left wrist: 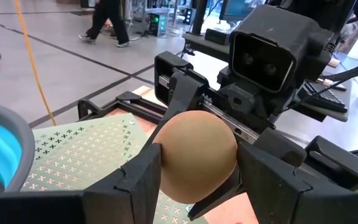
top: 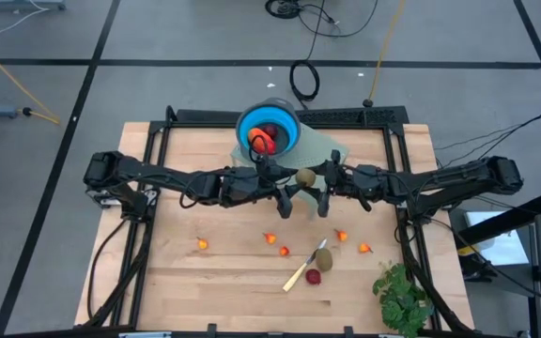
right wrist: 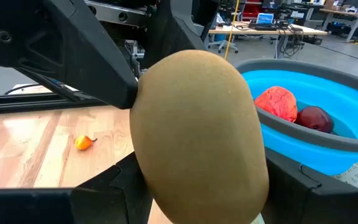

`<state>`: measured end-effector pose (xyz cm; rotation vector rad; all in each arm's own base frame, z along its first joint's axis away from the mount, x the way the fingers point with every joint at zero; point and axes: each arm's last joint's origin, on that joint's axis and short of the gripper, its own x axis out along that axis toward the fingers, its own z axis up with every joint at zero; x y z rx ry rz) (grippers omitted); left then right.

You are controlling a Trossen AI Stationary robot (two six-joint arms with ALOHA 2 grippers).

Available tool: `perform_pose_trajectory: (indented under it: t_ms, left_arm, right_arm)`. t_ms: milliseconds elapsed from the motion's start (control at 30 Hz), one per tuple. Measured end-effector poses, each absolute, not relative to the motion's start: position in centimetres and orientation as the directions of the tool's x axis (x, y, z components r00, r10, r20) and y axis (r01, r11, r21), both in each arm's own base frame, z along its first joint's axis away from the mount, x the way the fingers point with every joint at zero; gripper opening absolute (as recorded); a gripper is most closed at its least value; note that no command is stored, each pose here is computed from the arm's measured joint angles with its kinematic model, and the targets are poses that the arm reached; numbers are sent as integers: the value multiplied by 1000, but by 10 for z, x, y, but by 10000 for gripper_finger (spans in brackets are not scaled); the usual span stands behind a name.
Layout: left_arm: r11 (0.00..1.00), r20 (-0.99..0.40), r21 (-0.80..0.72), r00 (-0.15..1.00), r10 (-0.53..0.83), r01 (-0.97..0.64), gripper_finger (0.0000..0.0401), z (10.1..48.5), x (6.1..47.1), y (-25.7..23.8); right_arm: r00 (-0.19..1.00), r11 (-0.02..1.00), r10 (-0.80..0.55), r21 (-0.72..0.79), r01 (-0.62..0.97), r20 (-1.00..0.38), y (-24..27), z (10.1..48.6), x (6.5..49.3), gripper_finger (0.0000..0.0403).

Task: Pick & Place Fruit
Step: Put the kiwi into the blue strainer bowl on the shelf

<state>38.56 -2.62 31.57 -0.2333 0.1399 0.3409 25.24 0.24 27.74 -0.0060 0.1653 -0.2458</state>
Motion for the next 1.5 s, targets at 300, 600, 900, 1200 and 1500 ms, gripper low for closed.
perform_pose_trajectory:
  t_ms: [300,600,900,1200,1500]
  left_arm:
    - [920,-172,-192,935,311,-342,271,316,386,-24]
    - [928,-173,-188,941,291,-322,322,315,387,-24]
    - [927,-124,-194,945,302,-322,324,320,388,-21]
    - [929,-132,-211,950,283,-305,278,320,388,-18]
    - [928,-135,-211,950,283,-306,188,319,388,-18]
  right_arm:
    - [962,972,-236,-19,235,-138,4,280,253,214]
    - [968,975,-223,-12,223,-116,6,283,253,214]
    - [967,974,-225,6,227,-123,6,282,253,214]
    - [966,974,-226,5,228,-124,6,282,253,214]
    - [966,973,-227,5,229,-125,6,282,253,214]
